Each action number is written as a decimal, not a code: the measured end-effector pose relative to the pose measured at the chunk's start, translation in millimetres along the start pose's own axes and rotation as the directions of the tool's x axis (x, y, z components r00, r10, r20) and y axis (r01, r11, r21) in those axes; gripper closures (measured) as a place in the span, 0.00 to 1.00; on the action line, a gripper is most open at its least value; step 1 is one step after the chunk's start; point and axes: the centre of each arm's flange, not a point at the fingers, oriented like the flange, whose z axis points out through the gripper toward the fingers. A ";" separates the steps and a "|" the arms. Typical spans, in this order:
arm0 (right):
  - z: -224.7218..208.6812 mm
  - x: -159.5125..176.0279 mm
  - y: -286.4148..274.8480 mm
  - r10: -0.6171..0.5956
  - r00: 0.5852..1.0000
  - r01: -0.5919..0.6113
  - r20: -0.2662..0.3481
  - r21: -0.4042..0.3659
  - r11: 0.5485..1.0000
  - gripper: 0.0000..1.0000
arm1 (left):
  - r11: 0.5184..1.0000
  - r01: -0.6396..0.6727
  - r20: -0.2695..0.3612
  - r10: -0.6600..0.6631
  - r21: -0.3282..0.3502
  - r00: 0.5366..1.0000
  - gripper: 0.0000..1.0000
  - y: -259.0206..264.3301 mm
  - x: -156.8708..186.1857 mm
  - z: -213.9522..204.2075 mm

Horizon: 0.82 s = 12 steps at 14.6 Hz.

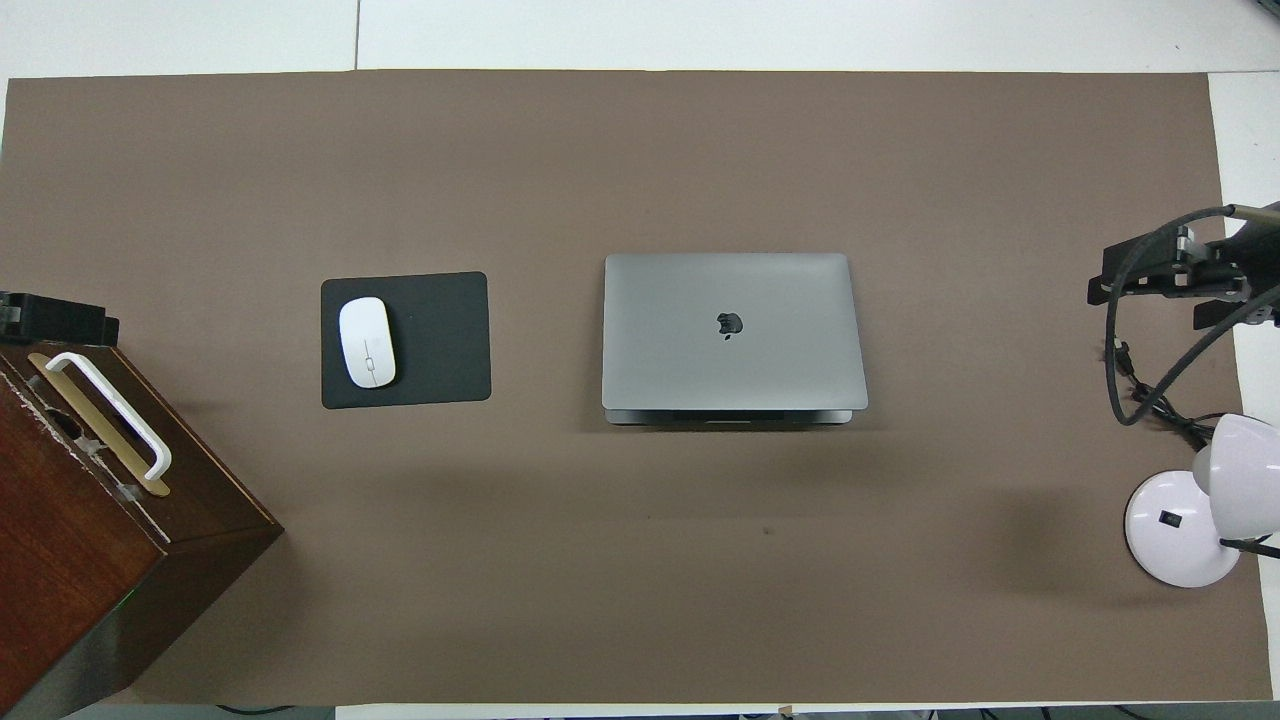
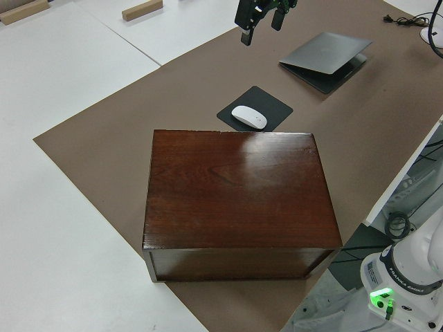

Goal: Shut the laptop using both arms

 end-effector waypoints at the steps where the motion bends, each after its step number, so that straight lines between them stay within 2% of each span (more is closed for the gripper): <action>1: -0.1 0.0 0.0 0.000 1.000 0.000 0.000 0.000 1.000 0.00 | 1.000 -0.001 0.003 0.001 0.000 1.000 0.00 0.6 3.0 1.6; 6: -0.3 0.0 0.0 0.000 1.000 0.000 -0.001 0.000 1.000 0.00 | 1.000 0.004 0.005 -0.004 0.003 1.000 0.00 -0.9 16.8 18.0; 12: -3.7 4.0 -1.4 -0.027 0.998 0.025 -0.048 -0.043 0.999 0.00 | 1.000 0.007 0.007 -0.007 0.003 1.000 0.00 -2.0 19.1 21.8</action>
